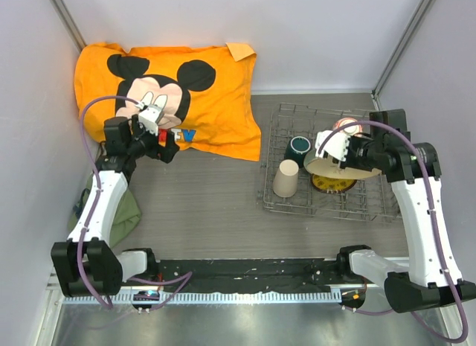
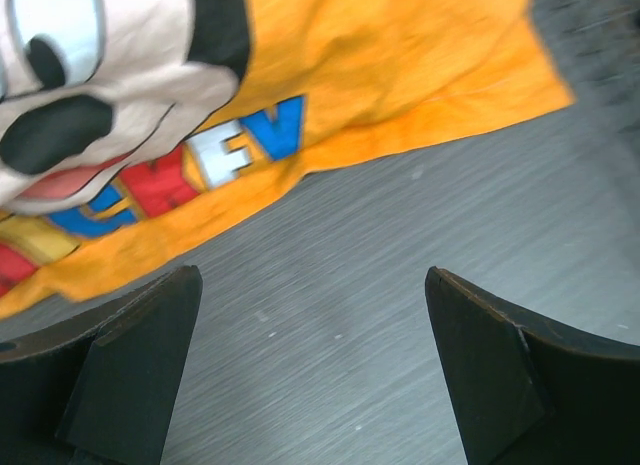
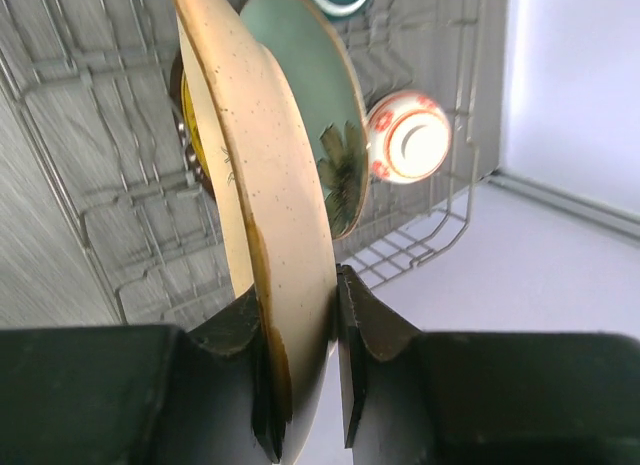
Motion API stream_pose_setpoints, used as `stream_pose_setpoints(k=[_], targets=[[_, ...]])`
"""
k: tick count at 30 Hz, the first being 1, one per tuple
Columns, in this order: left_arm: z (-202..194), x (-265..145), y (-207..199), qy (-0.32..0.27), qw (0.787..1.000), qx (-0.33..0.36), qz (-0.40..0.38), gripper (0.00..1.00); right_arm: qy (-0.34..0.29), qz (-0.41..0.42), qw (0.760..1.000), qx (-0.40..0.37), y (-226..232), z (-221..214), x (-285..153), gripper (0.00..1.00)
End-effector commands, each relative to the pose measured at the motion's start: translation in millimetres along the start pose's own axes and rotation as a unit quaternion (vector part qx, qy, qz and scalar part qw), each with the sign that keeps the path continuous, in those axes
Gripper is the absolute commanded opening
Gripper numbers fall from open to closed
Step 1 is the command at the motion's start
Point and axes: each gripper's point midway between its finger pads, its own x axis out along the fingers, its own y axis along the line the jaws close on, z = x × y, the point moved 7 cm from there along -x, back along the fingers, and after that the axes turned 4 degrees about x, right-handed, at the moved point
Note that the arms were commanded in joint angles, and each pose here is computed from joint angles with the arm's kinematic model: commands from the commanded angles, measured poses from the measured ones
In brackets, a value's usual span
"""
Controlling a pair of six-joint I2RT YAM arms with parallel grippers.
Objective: Unload the mixed dishes from the dish rack
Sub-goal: Pick up the plate from the dish rack.
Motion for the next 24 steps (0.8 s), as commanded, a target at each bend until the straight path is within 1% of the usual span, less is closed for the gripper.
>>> stream_pose_setpoints(k=[1,2,4,5,7,8,10,11,12,15,16,18,21,24], targets=[[49.4,-23.7,-29.4,-0.108,0.988,0.014,-0.109,0.99,-0.098,-0.075,0.992,0.007,-19.0,30.7,-46.5,0.03],[55.6,-27.1,-40.0,-0.12,0.982,0.015,-0.145,0.98,-0.121,-0.073,0.99,0.01,-19.4,36.4,-49.7,0.02],[69.5,-37.5,-47.6,-0.145,0.975,0.032,-0.164,0.98,-0.151,-0.076,0.986,0.016,-25.2,46.5,-57.2,0.02],[77.2,-37.7,-68.0,-0.156,0.965,0.055,-0.202,0.98,-0.177,-0.069,0.982,0.026,-25.3,53.3,-58.5,0.02],[86.7,-42.1,-83.7,-0.171,0.957,0.084,-0.221,0.97,-0.206,-0.071,0.975,0.036,-31.9,62.7,-61.2,0.03],[92.7,-45.2,-103.2,-0.181,0.947,0.103,-0.245,0.97,-0.227,-0.064,0.971,0.05,-32.1,68.0,-60.9,0.03],[103.4,-48.9,-118.4,-0.195,0.94,0.134,-0.246,0.97,-0.246,-0.069,0.965,0.059,-38.1,73.9,-60.4,0.02],[108.5,-50.3,-136.4,-0.202,0.932,0.147,-0.264,0.96,-0.255,-0.067,0.962,0.072,-38.5,76.2,-60.5,0.02],[117.9,-52.7,-141.3,-0.21,0.93,0.156,-0.257,0.96,-0.264,-0.063,0.959,0.076,-39.5,78.8,-58.8,0.02],[138.4,-57.2,-167.1,-0.227,0.917,0.168,-0.283,0.95,-0.295,-0.06,0.949,0.096,-43.2,86.8,-58.7,0.02],[142.9,-57.3,-172.2,-0.228,0.916,0.166,-0.286,0.95,-0.305,-0.065,0.945,0.098,-45.9,89.3,-58.4,0.02],[153.6,-57.3,-189.0,-0.23,0.906,0.168,-0.313,0.95,-0.322,-0.06,0.938,0.116,-46.0,93.6,-59.6,0.02],[158.5,-51.8,-209.0,-0.22,0.898,0.162,-0.346,0.93,-0.351,-0.048,0.926,0.13,-46.5,101.5,-60.3,0.03],[159.8,-46.7,-226.0,-0.216,0.895,0.171,-0.351,0.92,-0.374,-0.032,0.917,0.133,-45.0,107.6,-59.9,0.03]])
